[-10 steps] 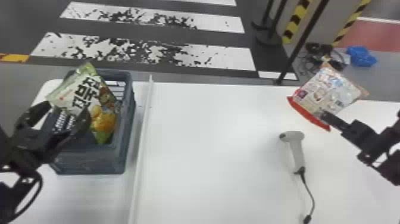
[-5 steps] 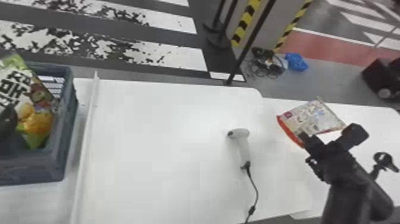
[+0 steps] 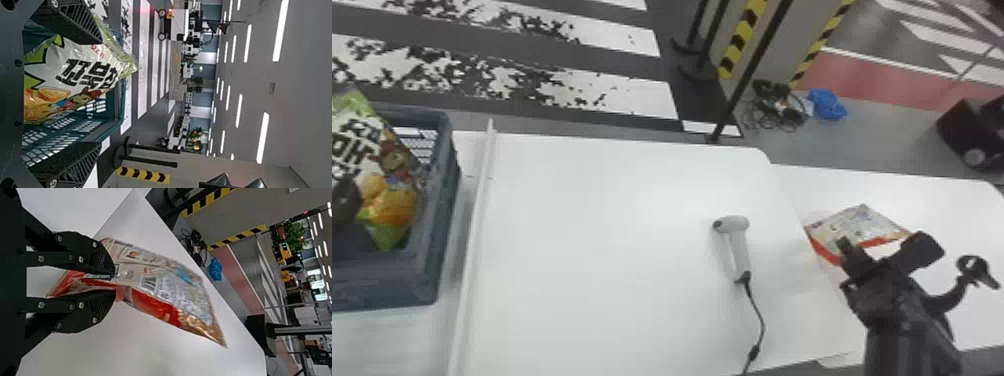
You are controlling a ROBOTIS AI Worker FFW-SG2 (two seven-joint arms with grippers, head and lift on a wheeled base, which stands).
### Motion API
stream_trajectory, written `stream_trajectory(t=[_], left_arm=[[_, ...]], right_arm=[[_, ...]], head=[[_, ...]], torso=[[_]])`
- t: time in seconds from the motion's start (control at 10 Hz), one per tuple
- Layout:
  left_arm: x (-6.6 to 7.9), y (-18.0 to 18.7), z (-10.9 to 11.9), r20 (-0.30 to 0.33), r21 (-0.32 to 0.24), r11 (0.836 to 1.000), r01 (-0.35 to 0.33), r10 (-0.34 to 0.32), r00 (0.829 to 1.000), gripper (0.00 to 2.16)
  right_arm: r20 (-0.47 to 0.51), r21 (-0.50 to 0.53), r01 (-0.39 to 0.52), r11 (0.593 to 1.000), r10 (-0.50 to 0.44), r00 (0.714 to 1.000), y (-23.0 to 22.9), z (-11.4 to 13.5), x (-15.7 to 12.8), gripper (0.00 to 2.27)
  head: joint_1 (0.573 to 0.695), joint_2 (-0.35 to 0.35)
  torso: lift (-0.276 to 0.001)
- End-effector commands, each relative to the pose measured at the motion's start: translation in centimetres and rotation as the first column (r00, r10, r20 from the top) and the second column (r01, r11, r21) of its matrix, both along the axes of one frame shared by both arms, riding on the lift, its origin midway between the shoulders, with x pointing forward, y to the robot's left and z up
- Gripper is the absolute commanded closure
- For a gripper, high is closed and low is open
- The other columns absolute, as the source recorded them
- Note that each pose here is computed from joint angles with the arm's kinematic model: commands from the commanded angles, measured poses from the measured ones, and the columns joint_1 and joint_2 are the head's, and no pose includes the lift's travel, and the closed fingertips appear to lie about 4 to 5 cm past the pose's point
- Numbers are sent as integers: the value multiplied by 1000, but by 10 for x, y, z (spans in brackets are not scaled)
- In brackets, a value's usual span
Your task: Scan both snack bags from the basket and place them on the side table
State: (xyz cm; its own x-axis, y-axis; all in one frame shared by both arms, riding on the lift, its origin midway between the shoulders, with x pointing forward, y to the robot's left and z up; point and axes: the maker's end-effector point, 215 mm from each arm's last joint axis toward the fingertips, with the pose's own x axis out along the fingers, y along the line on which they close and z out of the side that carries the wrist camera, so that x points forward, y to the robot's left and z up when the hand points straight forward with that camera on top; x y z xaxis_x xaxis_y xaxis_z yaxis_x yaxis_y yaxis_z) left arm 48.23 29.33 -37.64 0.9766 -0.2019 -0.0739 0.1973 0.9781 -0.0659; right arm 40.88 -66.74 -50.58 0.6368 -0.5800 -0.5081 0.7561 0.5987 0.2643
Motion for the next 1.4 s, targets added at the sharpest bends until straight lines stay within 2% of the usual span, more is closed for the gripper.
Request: stream_trajectory(t=[0.0,0.1,0.3,0.5,0.6,0.8,0.9,1.1,1.3], left_arm=[[0,-2,3,7,-2,1000,1,-1,1000,73],[0,-3,6,12,-1,1000,1,-1,1000,73],[3,-7,17,28,-1,1000,2,-2,1000,73],[5,-10,26,35,1,1000,6,-6,999,73],[9,-3,27,18,3,1000,-4,4,1000,73],[25,28,27,-30,13,999,-52,52,998,73],[33,30,31,-40,15,999,-52,52,998,73],[41,30,28,-77,2,999,-51,51,996,73],[47,41,32,-83,11,998,-65,66,994,66]], right_arm=[[11,-43,2,999,-2,1000,-1,3,-6,9],[34,-104,-35,994,38,999,15,22,-3,56],[119,-276,-135,951,174,978,84,84,17,56],[174,-415,-223,882,317,932,157,143,32,56],[172,-448,-278,850,386,906,193,157,38,56],[156,-445,-368,816,476,866,250,150,46,56],[155,-438,-402,804,508,847,272,143,48,60],[182,-505,-447,739,597,781,327,155,48,46],[180,-531,-508,678,677,714,389,148,38,39]], head=[[695,-350],[695,-350],[695,-350],[695,-341],[695,-295],[695,-222],[695,-161],[695,-71],[695,-17]], torso=[[-75],[-75],[-75],[-75],[-75],[-75],[-75],[-75],[-75]])
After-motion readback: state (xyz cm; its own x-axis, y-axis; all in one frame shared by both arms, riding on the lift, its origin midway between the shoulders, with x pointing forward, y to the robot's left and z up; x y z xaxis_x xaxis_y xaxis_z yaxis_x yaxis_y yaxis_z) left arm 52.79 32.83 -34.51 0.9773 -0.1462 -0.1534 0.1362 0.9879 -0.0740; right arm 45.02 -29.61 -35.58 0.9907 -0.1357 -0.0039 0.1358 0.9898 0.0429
